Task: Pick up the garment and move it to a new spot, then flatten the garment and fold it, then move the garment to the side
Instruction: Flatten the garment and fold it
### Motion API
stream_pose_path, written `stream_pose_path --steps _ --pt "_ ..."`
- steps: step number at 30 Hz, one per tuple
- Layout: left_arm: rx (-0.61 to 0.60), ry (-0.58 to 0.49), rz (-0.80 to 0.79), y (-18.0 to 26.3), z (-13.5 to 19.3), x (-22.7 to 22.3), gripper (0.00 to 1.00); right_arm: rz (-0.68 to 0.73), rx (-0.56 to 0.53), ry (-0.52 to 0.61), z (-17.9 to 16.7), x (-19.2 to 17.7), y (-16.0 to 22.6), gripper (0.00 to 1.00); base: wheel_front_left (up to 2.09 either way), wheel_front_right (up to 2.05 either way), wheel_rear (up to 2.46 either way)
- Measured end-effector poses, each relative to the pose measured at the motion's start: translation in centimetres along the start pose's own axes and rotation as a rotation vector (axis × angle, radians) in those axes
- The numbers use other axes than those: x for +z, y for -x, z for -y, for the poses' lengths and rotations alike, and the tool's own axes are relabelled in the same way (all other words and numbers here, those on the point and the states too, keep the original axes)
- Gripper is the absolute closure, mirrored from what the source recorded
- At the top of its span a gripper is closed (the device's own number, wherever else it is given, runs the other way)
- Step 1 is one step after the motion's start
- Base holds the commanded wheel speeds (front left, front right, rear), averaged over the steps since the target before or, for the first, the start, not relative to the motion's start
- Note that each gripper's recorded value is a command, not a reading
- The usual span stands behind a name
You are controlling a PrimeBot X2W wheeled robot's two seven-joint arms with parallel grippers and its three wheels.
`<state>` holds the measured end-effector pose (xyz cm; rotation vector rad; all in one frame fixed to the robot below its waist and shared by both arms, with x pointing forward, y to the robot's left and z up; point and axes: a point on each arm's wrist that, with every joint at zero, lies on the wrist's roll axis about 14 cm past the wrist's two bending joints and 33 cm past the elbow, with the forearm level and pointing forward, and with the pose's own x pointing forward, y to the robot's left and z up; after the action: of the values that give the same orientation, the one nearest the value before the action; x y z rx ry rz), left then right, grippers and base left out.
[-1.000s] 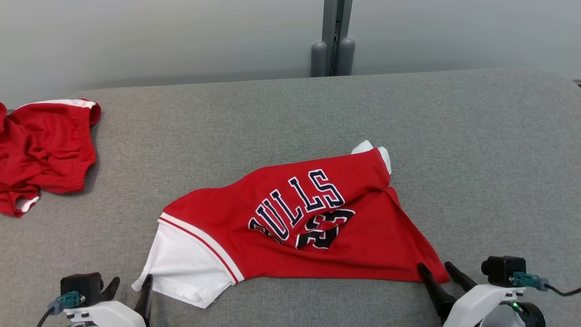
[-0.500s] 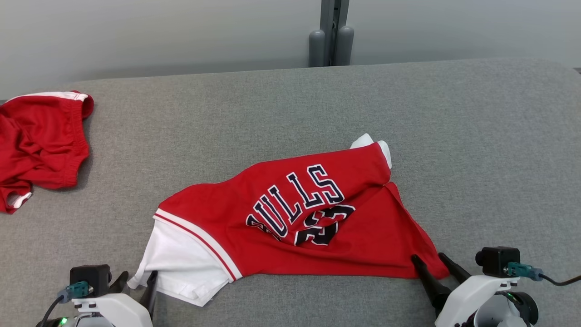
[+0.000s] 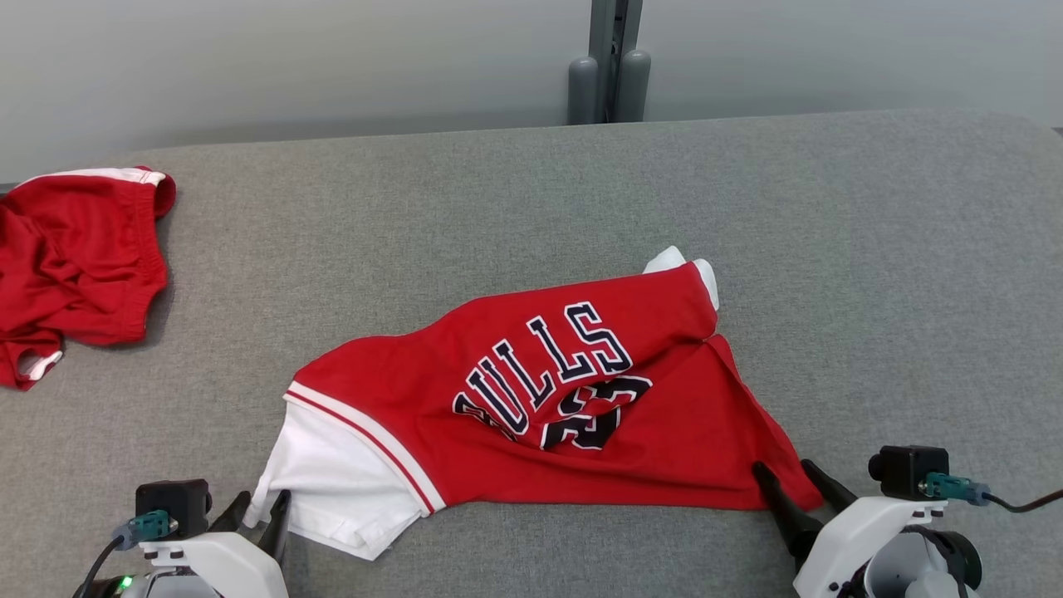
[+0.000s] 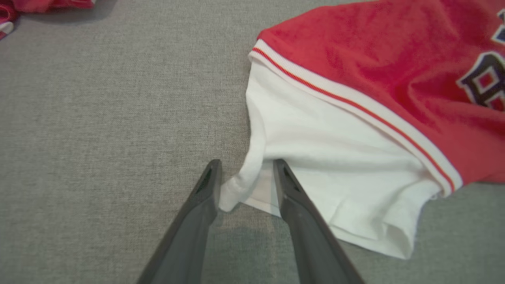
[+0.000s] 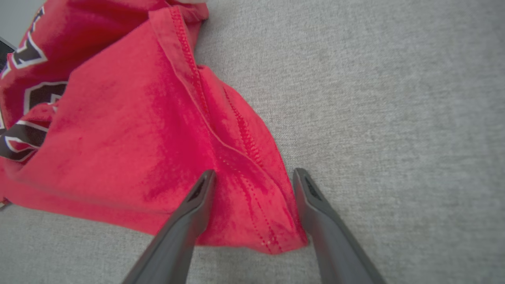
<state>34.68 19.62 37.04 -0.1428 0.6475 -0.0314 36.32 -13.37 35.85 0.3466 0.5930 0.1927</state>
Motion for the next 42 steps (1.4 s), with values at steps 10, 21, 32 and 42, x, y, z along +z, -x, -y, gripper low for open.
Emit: stream_pose_path --steps 10,21,32,42 --pt "-0.013 0.008 0.024 0.4 0.4 0.7 1.00 0.018 -0.013 0.011 0.0 0.5 0.1 1.00 0.00 0.00 0.00" --pt "-0.065 0.065 0.143 2.2 1.7 4.0 1.00 0.190 0.052 -0.030 -1.7 5.0 1.6 1.00 0.00 0.00 0.00" --pt "-0.178 0.057 0.299 2.5 3.8 10.7 1.00 0.304 0.179 -0.119 -4.0 10.4 3.4 1.00 0.00 0.00 0.00" --pt "-0.222 -0.122 0.419 -3.8 4.3 22.6 1.00 0.510 0.318 -0.111 -6.6 23.8 -0.5 1.00 0.00 0.00 0.00"
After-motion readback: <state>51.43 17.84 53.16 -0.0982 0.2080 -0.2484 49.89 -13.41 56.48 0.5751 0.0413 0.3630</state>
